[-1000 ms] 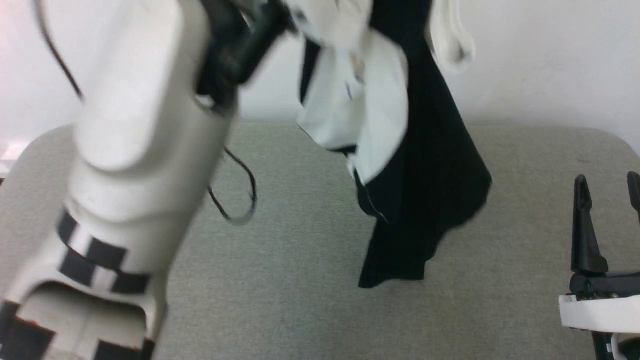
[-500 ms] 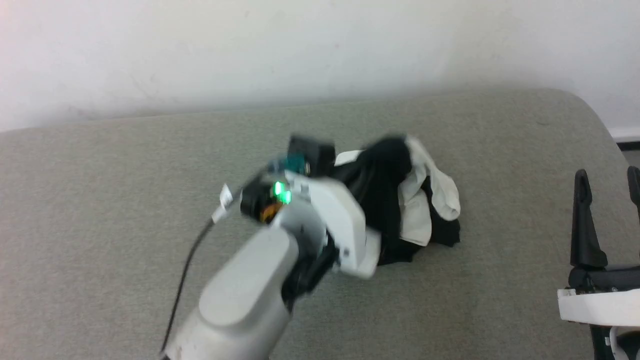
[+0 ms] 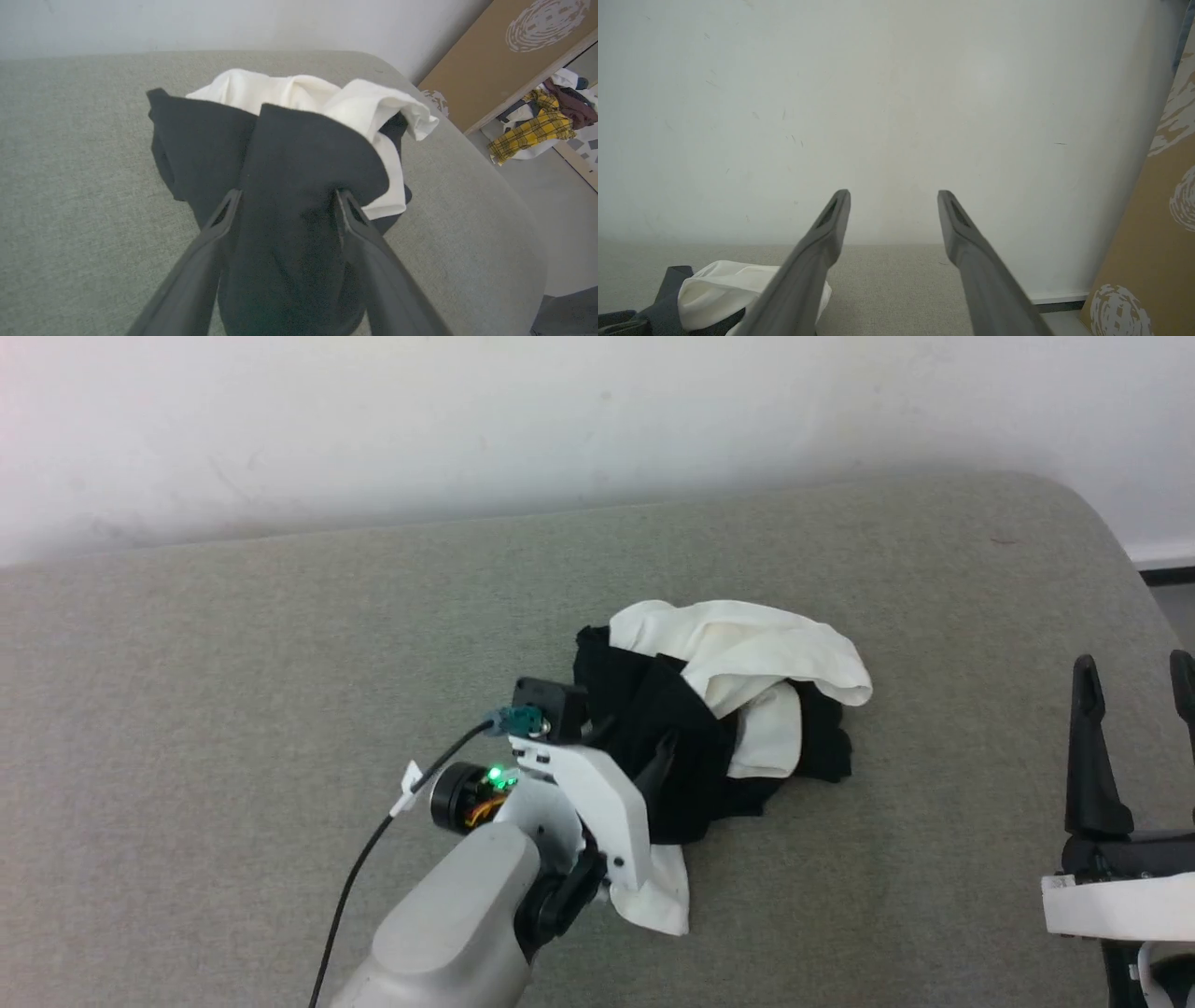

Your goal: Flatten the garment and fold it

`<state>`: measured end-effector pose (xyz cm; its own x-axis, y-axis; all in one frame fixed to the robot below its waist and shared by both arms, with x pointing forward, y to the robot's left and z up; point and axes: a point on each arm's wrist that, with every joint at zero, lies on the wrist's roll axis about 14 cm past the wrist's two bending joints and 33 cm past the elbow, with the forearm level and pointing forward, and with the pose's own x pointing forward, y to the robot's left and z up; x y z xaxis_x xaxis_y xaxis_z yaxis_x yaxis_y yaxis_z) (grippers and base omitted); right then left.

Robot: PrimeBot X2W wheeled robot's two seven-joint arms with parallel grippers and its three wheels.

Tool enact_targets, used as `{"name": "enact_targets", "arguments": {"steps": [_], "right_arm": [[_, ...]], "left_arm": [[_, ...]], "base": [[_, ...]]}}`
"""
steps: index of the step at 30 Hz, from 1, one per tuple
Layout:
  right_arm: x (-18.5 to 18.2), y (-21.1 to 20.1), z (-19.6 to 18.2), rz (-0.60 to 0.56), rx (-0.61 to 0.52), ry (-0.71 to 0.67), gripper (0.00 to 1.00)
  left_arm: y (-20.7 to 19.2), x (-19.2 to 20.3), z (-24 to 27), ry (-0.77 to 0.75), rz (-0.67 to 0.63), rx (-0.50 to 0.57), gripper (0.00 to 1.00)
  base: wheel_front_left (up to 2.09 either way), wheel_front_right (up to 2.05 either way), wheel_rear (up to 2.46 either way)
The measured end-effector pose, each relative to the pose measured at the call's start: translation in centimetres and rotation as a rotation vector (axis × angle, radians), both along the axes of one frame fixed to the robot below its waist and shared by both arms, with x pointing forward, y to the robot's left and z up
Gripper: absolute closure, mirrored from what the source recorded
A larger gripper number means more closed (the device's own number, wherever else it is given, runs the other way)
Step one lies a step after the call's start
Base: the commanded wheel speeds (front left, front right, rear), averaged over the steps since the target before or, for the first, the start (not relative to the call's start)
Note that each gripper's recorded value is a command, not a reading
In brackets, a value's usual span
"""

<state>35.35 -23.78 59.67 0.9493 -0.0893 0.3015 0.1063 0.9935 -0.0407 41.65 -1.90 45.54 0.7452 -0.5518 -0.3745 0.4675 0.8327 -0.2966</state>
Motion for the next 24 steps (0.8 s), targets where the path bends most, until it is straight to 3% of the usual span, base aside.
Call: {"name": "enact_targets", "arguments": {"steps": [5,9,14,20,24], "right_arm": [[0.6,1.1,0.2,0.039,0.010,-0.011,0.00],[1.0,2.2,0.4,0.074,0.018,-0.018,0.00],[0.9,2.8,0.5,0.092,0.020,-0.023,0.00],[0.3,2.3,-0.5,0.079,0.032,0.004,0.00],[-0.1,2.3,-1.6,0.079,0.043,0.039,0.00]], "left_arm": [[1.0,1.3,4.8,-0.145,0.056,-0.117,0.00],[4.7,2.6,10.4,-0.366,0.150,-0.173,0.00],[12.3,1.9,15.6,-0.679,0.342,-0.137,0.00],[17.7,-2.0,15.3,-0.744,0.512,-0.066,0.00],[19.3,-5.0,14.5,-0.764,0.568,0.012,0.00]], "base": [[0.00,0.00,0.00],[0.00,0.00,0.00],[0.00,0.00,0.00],[0.00,0.00,0.00],[0.00,0.00,0.00]]}}
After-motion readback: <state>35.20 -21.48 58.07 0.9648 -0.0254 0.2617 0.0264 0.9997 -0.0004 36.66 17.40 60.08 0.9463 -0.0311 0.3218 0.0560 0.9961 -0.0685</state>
